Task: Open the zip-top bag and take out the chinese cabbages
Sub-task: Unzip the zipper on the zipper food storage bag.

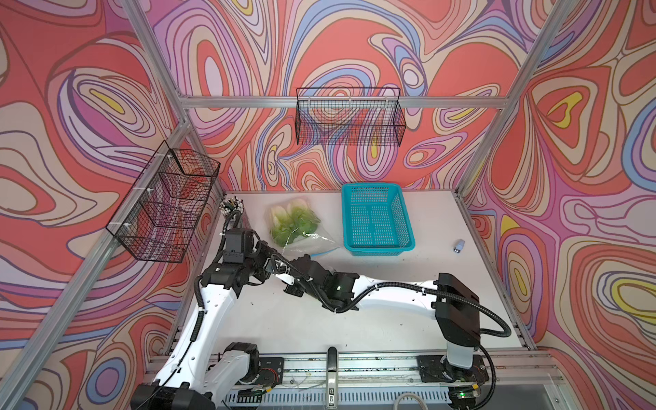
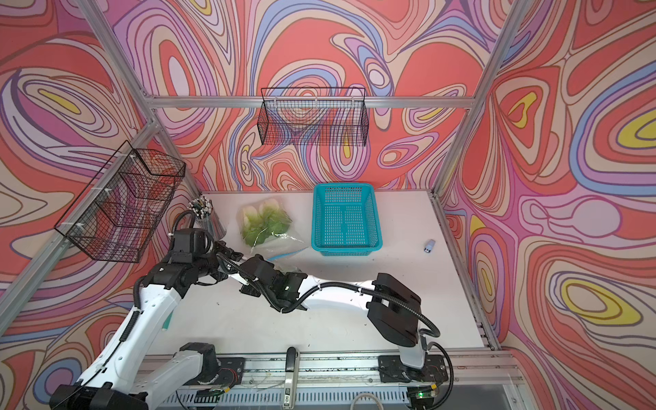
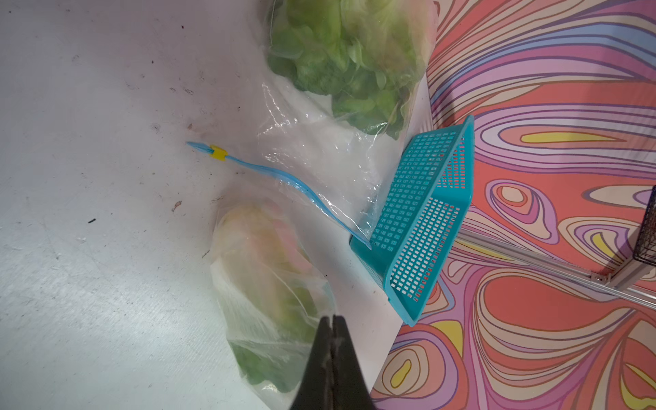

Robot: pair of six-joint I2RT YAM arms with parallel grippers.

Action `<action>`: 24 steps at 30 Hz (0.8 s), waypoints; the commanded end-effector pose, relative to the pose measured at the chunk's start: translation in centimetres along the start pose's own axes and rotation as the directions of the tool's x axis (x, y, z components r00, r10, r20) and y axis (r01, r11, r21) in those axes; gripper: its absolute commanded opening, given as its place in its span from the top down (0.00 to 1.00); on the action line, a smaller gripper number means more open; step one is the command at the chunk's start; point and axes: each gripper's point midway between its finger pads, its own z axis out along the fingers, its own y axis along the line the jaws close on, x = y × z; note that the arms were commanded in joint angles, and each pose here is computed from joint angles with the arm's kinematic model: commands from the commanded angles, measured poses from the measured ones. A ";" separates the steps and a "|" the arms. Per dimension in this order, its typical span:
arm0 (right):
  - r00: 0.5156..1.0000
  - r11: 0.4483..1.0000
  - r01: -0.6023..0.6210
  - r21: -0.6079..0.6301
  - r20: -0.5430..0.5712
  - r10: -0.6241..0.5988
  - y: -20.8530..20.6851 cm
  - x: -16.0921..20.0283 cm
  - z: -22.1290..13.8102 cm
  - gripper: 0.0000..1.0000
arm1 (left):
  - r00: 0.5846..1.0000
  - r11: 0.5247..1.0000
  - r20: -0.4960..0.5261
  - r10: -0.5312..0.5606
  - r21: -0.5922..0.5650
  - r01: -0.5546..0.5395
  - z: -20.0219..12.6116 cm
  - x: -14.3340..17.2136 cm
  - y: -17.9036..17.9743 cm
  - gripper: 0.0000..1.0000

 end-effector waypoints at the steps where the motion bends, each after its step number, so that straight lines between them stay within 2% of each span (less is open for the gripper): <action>1: 0.999 0.999 0.020 0.029 0.027 -0.021 -0.4 -1.2 0.2 0.78 | 1.000 1.000 -0.002 -0.004 0.016 0.004 -0.2 0.3 -0.1 1.00; 12: 0.998 0.999 0.030 0.040 0.051 -0.032 -1.0 -1.9 -0.5 0.78 | 1.000 1.000 -0.008 -0.009 0.011 0.009 0.1 0.4 0.4 1.00; 19: 0.998 0.998 0.042 0.044 0.039 -0.043 -1.0 -1.5 0.2 0.90 | 1.000 1.000 -0.004 -0.006 0.021 0.006 -0.2 0.5 0.2 1.00; 24: 0.998 0.998 0.040 0.047 0.039 -0.041 -1.4 -1.4 0.3 0.93 | 1.000 1.000 -0.012 -0.006 0.025 0.006 -0.1 0.6 0.1 1.00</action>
